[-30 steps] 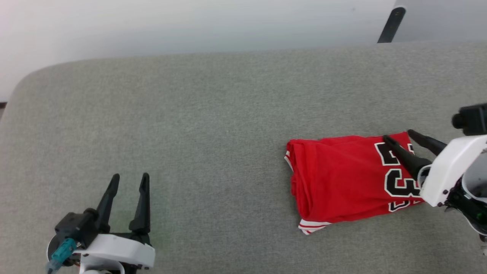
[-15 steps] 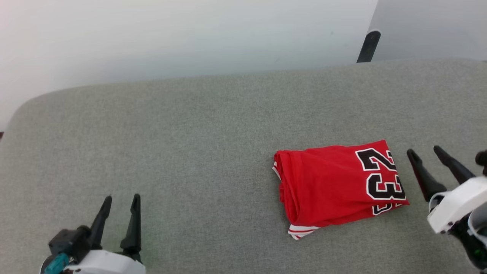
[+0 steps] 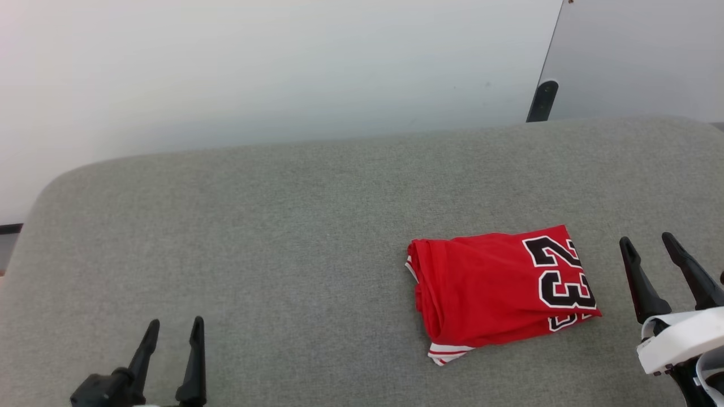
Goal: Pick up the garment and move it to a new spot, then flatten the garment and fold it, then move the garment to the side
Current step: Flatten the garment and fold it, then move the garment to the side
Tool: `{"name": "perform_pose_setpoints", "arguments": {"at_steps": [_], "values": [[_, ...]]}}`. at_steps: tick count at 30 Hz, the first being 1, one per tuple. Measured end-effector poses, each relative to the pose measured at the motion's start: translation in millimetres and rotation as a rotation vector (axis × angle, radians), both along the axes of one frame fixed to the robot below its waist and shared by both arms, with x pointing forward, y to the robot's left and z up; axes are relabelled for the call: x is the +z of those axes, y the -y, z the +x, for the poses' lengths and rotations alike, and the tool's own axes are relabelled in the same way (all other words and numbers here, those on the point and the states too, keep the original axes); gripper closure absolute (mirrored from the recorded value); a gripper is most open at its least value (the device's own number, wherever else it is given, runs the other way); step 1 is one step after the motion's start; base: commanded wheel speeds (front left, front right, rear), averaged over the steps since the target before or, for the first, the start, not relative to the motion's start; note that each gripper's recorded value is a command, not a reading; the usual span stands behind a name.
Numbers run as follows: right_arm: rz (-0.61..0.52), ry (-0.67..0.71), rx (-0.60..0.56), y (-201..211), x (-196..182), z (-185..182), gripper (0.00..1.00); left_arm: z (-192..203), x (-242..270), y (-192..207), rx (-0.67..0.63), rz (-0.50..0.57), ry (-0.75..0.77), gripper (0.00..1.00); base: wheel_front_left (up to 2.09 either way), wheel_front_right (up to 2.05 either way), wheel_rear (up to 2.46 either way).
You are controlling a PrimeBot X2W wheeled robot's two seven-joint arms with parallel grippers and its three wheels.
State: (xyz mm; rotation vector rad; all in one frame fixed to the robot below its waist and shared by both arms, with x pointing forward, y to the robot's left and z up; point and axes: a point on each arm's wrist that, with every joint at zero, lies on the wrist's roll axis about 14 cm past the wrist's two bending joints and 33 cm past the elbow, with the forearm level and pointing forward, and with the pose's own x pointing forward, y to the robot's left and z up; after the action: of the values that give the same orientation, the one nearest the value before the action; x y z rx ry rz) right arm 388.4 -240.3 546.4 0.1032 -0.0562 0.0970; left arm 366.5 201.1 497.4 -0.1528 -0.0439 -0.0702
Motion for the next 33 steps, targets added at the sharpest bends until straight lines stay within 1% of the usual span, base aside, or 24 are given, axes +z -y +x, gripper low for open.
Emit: {"name": "perform_pose_setpoints", "arguments": {"at_steps": [10,18,33], "values": [[0.004,0.061,-0.002,-6,11,-4,0.0,-21,16,-13,0.045,0.071,0.046,0.0,0.0,0.0,0.0],[0.012,0.018,-0.014,-4,-1,-1,0.0,-28,10,-19,0.083,0.057,0.026,0.0,0.0,0.0,0.0],[0.022,-0.005,-0.011,-7,-4,-4,0.0,-26,12,-16,0.068,0.061,0.034,0.0,0.0,0.0,0.0]]}}
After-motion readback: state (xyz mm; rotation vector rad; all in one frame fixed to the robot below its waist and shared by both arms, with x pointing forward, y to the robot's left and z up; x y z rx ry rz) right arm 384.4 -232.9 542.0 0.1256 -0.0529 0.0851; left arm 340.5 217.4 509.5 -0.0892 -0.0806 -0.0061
